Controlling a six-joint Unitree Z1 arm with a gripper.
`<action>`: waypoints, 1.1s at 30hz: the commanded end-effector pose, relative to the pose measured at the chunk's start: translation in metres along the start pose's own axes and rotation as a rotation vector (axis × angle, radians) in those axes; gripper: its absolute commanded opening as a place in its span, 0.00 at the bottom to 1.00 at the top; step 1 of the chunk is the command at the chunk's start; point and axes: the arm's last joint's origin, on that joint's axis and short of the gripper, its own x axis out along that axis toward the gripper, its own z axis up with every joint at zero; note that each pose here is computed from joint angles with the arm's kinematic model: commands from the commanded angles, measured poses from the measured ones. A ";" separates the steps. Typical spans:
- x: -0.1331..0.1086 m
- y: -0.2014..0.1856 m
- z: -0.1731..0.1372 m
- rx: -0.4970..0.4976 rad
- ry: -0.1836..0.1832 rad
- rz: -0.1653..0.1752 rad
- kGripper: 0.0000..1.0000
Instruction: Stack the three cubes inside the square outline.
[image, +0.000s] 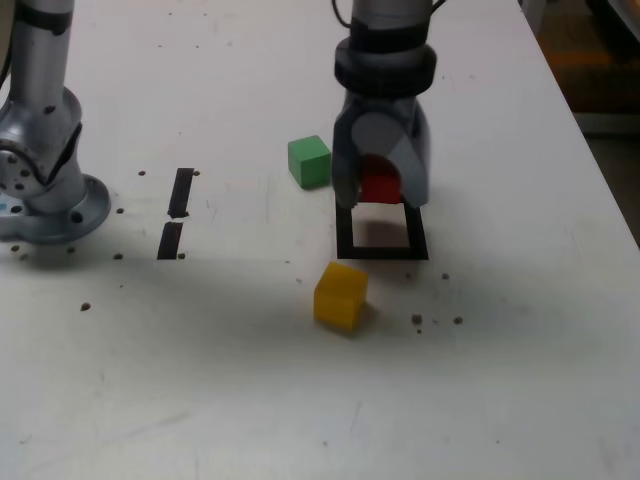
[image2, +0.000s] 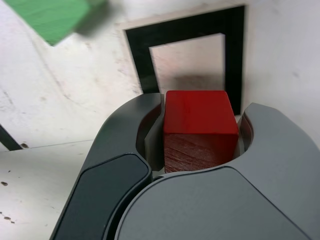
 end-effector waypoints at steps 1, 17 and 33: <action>0.004 0.001 -0.002 -0.021 0.006 -0.007 0.10; 0.033 0.004 0.010 -0.093 -0.034 -0.047 0.12; 0.041 0.008 0.006 -0.111 -0.002 -0.047 0.47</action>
